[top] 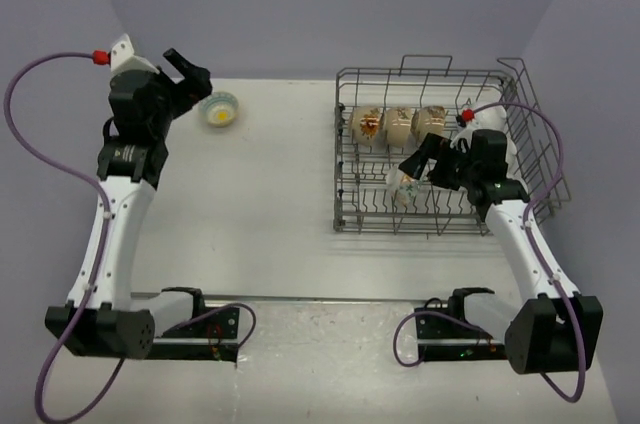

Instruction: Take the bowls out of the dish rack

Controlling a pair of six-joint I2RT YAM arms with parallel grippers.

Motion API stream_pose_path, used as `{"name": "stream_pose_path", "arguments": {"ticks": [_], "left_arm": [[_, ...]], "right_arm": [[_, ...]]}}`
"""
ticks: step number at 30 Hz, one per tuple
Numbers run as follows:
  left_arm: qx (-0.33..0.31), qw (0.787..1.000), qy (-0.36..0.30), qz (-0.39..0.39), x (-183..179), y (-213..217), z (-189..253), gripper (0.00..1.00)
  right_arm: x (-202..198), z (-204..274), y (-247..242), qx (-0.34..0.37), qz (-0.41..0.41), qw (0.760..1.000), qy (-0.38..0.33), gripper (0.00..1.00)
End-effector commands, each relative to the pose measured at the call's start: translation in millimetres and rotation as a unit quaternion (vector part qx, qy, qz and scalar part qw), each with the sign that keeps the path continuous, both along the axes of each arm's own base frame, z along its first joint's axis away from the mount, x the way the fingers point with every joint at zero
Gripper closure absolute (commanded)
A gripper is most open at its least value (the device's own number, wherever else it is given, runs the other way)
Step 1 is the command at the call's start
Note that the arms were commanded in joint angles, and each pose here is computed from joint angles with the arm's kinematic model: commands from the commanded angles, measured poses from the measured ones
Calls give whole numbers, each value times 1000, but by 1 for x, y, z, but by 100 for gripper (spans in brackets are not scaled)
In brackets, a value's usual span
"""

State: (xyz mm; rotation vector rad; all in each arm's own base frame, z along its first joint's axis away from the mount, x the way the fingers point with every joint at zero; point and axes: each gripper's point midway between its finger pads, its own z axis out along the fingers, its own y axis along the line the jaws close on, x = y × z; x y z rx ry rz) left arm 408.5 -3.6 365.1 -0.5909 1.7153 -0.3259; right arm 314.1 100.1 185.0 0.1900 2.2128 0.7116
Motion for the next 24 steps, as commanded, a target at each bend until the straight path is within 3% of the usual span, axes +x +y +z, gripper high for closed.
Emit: {"name": "stream_pose_path", "arguments": {"ticks": [1,3,7,15,24], "left_arm": [[35,996,55,-61,-27,-40,-56,0],[43,993,73,-84,-41,-51,-76,0],[60,990,67,-113,-70,-59,-67,0],[95,976,45,-190,-116,-70,-52,0],[122,970,68,-199,-133,-64,-85,0]], "right_arm": [[7,5,-5,18,-10,1000,-23,5],[8,-5,-4,20,-6,1000,-9,9],[9,-20,-9,14,-21,1000,3,10],[8,-34,4,85,41,995,15,15],[8,-26,8,149,94,984,2,25]]}}
